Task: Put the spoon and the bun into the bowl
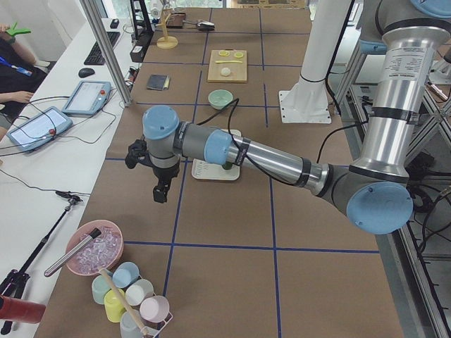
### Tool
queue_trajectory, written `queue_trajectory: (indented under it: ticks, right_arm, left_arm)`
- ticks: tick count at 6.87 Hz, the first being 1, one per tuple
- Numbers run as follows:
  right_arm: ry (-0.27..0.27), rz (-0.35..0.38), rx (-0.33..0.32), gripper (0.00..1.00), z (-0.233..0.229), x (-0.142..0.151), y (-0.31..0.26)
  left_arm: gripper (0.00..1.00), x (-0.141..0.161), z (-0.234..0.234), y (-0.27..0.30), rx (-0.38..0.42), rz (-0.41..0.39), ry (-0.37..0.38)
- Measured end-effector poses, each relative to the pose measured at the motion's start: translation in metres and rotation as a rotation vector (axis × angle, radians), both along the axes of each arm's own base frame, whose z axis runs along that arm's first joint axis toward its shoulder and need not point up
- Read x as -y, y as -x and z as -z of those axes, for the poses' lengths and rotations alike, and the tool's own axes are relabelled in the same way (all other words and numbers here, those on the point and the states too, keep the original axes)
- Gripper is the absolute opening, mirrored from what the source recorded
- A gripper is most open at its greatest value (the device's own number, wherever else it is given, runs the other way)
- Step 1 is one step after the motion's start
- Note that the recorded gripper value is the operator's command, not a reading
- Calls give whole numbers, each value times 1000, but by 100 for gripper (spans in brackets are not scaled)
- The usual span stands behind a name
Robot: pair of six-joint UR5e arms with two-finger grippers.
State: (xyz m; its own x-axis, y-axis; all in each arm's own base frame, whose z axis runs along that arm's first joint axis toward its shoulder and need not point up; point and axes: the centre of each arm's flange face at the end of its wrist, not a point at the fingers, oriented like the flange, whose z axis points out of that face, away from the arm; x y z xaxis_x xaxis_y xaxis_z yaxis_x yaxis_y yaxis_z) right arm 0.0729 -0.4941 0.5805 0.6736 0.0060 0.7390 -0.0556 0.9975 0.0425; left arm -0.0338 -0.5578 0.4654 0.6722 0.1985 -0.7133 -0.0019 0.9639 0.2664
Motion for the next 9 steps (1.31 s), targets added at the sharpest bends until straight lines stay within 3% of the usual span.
queue_trajectory:
  ticks: [2, 3, 7, 9]
  right_arm:
    - [-25, 7, 2, 100, 17, 18, 7]
    - [-32, 21, 3, 100, 20, 22, 17]
    - [-32, -74, 57, 100, 56, 34, 83]
    - [-27, -84, 90, 100, 85, 30, 119]
  left_arm:
    - [99, -15, 86, -92, -68, 29, 10]
    - [99, -25, 106, -140, -93, 52, 25]
    - [97, -57, 103, -345, -98, 186, 79]
    - [95, -70, 103, -422, -79, 216, 96]
